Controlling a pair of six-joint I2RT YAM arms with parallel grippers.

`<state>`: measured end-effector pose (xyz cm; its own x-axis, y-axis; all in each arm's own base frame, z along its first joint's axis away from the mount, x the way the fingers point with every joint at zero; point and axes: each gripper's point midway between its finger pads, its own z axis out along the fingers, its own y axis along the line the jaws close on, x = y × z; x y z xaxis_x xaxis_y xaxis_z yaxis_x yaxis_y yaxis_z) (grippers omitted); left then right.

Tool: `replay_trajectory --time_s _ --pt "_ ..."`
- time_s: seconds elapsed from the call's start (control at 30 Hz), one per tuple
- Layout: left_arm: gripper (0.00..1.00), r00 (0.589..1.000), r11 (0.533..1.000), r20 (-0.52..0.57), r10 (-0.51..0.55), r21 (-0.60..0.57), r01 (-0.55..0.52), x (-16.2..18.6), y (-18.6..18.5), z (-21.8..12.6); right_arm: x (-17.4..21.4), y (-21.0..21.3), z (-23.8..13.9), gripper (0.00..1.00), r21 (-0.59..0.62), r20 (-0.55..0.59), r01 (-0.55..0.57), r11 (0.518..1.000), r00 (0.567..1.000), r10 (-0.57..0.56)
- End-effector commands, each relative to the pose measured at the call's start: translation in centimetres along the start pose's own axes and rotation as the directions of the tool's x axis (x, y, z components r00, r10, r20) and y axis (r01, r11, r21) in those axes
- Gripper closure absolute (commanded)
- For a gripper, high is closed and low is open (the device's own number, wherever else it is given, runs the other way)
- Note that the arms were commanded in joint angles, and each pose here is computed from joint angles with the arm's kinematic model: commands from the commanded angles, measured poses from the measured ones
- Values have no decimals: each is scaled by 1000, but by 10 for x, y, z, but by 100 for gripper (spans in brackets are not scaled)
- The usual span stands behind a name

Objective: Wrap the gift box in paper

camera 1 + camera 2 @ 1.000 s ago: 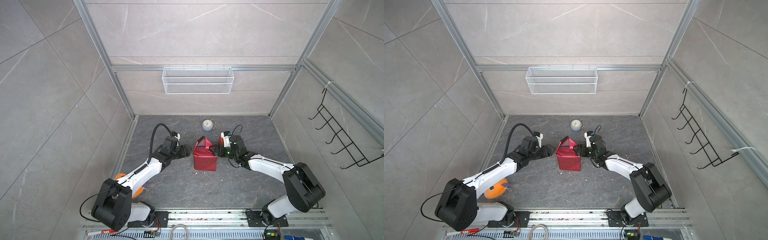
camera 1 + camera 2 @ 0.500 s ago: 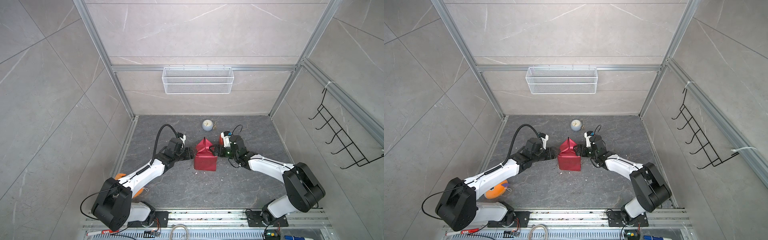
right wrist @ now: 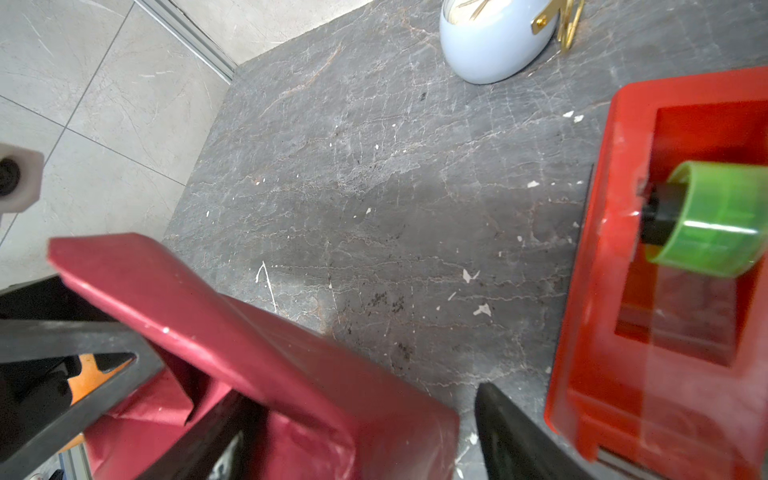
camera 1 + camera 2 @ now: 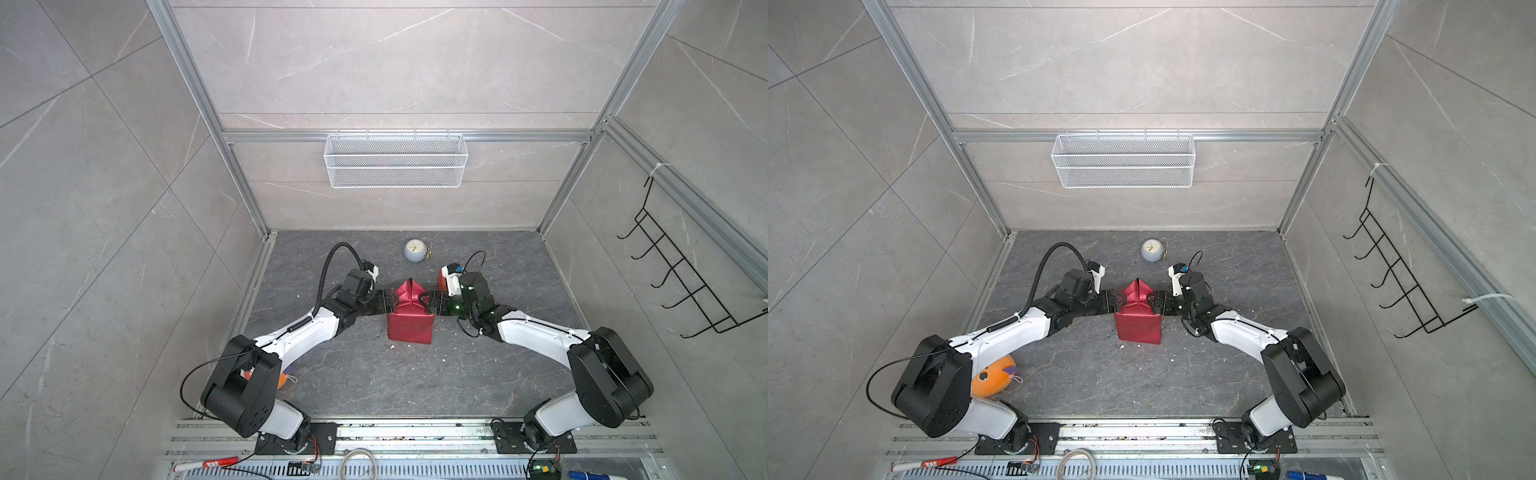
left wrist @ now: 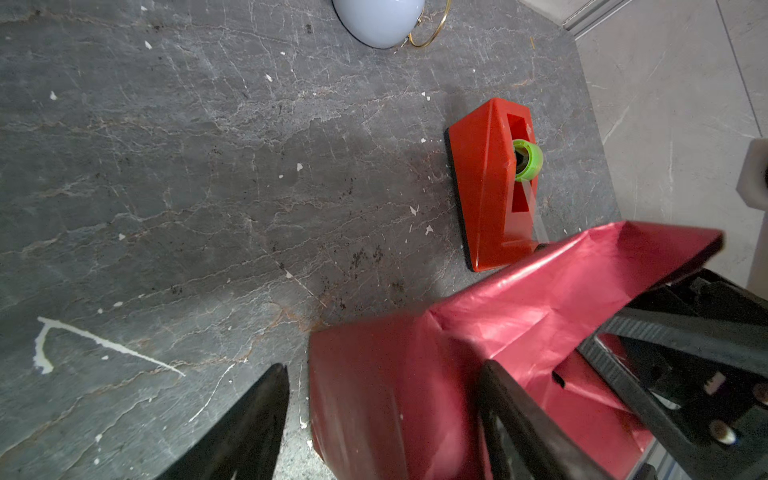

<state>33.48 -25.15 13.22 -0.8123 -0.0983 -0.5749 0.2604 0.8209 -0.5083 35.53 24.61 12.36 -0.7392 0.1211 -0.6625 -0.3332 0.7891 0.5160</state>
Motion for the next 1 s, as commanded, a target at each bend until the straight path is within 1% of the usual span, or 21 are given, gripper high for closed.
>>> replay_trajectory --time_s 0.0,0.13,0.37,0.53,0.7,0.8,0.9,0.97 --pt "26 998 998 21 58 13 -58 -12 -7 6 31 -7 -1 16 25 -104 30 999 994 -27" --pt "25 996 996 22 88 20 -88 -12 -7 13 32 -4 0 16 8 -109 36 999 993 -35" --pt "22 992 992 14 127 25 -128 -1 1 25 34 -3 3 16 -7 -119 59 998 991 -60" --pt "20 984 984 59 171 40 -173 -3 -2 16 32 -3 2 16 -3 -124 97 995 988 -96" --pt "18 959 962 103 263 44 -269 -14 -11 1 32 -3 3 16 -3 -128 103 995 986 -103" --pt "17 936 940 128 328 51 -336 -20 -17 -9 35 -4 3 16 -2 -132 100 995 986 -99" --pt "17 910 914 128 394 49 -402 -22 -19 -12 36 -5 2 16 -1 -134 99 995 986 -98" --pt "16 899 901 106 425 45 -431 -20 -17 -12 37 -5 2 16 -4 -136 99 995 986 -98"
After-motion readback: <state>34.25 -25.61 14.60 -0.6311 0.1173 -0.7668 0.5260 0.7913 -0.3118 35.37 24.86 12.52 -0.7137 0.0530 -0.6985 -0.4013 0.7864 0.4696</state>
